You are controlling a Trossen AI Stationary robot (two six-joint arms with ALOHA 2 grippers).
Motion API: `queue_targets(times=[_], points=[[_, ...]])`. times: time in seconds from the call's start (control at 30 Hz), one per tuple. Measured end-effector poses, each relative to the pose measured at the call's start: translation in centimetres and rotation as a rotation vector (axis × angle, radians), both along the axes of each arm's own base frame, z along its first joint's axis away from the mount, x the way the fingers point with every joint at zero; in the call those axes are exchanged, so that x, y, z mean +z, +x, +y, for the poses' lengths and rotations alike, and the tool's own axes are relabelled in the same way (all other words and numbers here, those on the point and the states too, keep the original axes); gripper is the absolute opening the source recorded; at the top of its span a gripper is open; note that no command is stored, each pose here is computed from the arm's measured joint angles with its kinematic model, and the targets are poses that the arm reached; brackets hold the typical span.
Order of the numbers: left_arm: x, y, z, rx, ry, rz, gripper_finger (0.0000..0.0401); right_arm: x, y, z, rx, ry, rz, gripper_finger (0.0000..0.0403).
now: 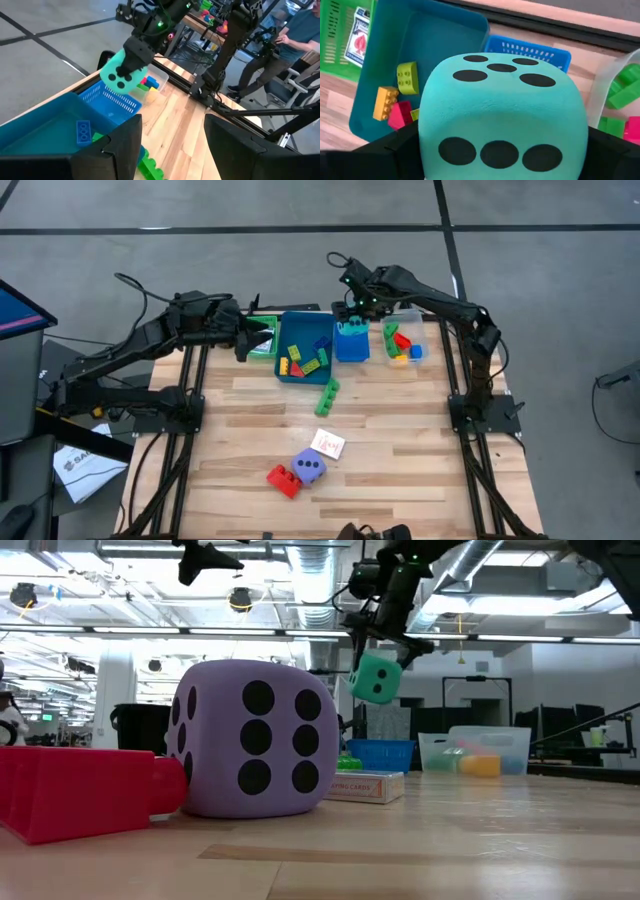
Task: Pick & Place Toys
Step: Put the blue dice into the blue bin
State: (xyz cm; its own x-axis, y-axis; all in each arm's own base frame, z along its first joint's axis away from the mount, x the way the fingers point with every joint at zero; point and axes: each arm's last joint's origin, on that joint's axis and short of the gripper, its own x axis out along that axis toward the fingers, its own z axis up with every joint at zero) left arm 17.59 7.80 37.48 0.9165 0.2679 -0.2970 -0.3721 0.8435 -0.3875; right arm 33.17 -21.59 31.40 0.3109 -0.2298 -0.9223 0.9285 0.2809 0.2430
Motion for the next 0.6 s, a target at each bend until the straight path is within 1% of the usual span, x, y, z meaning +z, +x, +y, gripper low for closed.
queue_targets(times=[0.1,0.2,0.33,0.5,0.6], points=[[0.0,0.0,0.0,0.001,-0.002,-0.001,0.0208,-0.1,-0.2,-0.6,-0.014,-0.002,-0.006,0.0354],[0.0,0.0,0.0,0.001,-0.002,-0.001,0.0208,-0.6,-0.7,-1.4,-0.018,0.031,0.008,0.0354],[0.0,0.0,0.0,0.000,-0.002,-0.001,0.0208,-0.4,-0.8,-1.8,-0.025,0.017,-0.018,0.0354],[0.0,0.0,0.0,0.012,0.001,0.000,0.0208,-0.5,-1.2,-2.3,-0.019,0.030,-0.024,0.0354],[0.0,0.0,0.1,0.026,0.005,0.002,0.0208,-1.1,-0.9,-2.8,-0.024,0.032,-0.016,0.0354]])
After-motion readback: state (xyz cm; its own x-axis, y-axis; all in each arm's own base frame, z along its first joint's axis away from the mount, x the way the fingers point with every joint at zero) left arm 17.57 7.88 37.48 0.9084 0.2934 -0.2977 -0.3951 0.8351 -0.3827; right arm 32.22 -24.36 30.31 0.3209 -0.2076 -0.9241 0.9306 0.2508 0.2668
